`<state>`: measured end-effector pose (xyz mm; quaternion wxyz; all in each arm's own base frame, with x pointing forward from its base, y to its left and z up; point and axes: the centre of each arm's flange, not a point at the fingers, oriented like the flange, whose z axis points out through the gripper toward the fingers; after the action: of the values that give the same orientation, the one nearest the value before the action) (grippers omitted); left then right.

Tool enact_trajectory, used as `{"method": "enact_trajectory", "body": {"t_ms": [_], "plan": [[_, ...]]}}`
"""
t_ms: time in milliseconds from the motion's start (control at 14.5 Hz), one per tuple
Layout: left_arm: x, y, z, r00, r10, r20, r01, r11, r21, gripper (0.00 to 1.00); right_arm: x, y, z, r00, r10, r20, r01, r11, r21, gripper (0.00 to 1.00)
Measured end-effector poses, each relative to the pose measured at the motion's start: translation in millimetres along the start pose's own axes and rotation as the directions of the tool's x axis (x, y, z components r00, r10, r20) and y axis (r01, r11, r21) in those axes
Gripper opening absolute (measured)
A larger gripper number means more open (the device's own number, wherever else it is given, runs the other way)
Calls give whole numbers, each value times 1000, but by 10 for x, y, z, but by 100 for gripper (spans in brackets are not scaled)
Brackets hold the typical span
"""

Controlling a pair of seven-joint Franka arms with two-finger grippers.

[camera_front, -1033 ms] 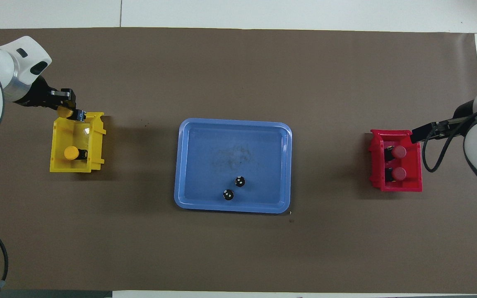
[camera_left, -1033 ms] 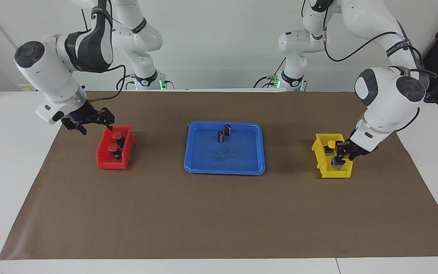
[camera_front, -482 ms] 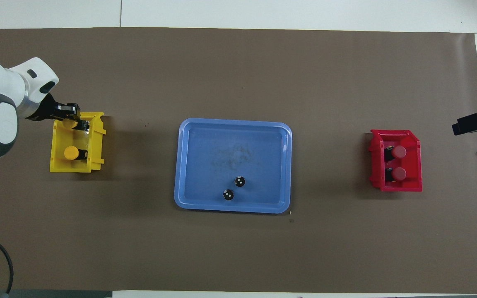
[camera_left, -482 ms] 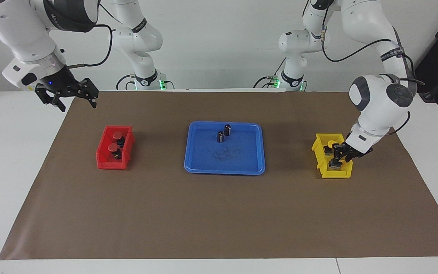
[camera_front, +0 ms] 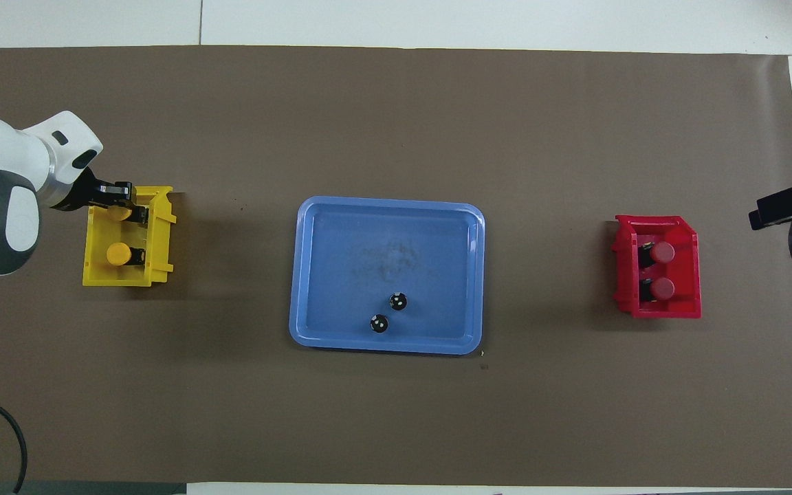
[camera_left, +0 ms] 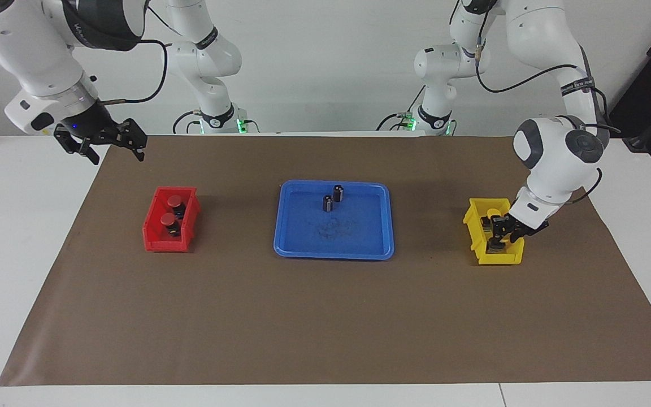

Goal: Sort red and yellow buttons by color

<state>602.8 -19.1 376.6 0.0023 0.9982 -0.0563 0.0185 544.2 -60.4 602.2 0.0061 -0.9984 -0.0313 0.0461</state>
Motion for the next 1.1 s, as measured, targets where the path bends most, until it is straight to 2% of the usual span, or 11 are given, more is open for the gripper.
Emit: {"method": "enact_trajectory", "body": {"t_ms": [620, 757, 826, 964, 1101], "plan": [[-28, 10, 74, 1000, 5, -7, -5, 1000, -1, 45, -34, 29, 6, 1000, 10, 19, -10, 1000, 4, 100], [-28, 32, 75, 1000, 9, -7, -9, 1000, -1, 63, -43, 36, 8, 999, 24, 24, -24, 1000, 4, 100], [-27, 39, 74, 1000, 10, -7, -10, 1000, -2, 63, -49, 47, 6, 999, 39, 25, -39, 999, 4, 100], [-23, 43, 55, 1000, 11, -7, -11, 1000, -2, 74, -58, 81, -5, 998, 67, 23, -67, 998, 2, 100], [-12, 41, -46, 1000, 11, 4, -11, 1000, -2, 76, -68, 126, -12, 997, 77, 22, -77, 997, -2, 100]]}}
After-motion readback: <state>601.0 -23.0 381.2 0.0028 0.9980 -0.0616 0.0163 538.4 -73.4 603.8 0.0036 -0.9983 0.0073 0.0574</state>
